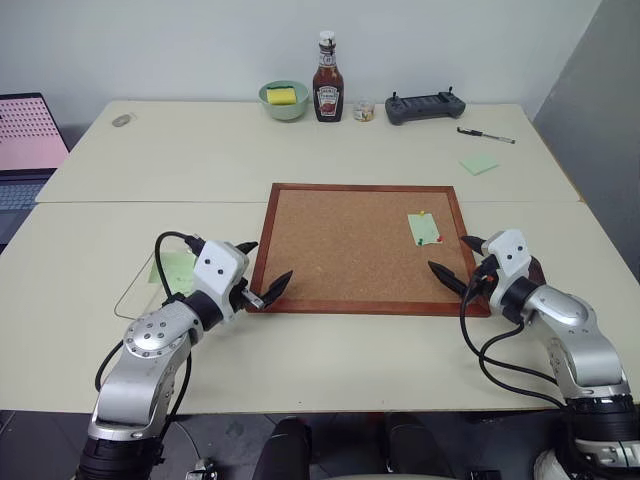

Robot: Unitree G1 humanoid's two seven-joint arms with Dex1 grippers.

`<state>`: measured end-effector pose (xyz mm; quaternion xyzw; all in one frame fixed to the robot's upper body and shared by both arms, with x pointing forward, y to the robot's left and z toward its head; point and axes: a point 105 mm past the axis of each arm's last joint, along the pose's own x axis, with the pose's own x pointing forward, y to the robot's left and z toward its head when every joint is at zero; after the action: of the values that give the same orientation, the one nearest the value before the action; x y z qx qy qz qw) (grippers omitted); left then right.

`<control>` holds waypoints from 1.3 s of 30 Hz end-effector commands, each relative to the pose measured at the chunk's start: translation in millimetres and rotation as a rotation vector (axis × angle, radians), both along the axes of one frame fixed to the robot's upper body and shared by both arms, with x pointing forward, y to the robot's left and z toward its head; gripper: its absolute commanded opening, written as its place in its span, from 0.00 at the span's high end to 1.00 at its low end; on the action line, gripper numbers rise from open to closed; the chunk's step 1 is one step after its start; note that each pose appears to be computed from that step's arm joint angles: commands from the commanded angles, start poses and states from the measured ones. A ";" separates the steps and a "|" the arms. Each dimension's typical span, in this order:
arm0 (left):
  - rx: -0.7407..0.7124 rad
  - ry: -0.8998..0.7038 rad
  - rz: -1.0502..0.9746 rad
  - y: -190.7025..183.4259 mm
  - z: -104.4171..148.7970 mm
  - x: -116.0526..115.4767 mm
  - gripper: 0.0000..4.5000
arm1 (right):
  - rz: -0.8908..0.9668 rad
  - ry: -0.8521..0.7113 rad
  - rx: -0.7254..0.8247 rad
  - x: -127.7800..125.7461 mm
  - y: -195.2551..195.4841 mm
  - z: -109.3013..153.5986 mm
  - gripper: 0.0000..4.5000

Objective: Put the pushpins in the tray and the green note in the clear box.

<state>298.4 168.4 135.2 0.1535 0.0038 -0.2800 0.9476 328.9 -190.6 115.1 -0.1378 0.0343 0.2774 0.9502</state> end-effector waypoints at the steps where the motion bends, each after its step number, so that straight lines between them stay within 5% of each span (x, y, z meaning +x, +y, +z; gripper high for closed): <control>1: 0.004 -0.088 -0.005 -1.6 18.6 -2.2 0.01 | 0.013 -0.051 -0.009 3.0 1.9 12.6 0.00; 39: -0.042 -0.052 -0.022 -3.7 23.7 3.0 0.01 | 0.054 -0.073 0.013 -2.6 16.3 13.2 0.00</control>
<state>302.9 167.5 143.4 0.1414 -0.0009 -0.2786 0.9500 326.5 -181.0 111.1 -0.1365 0.0296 0.2909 0.9465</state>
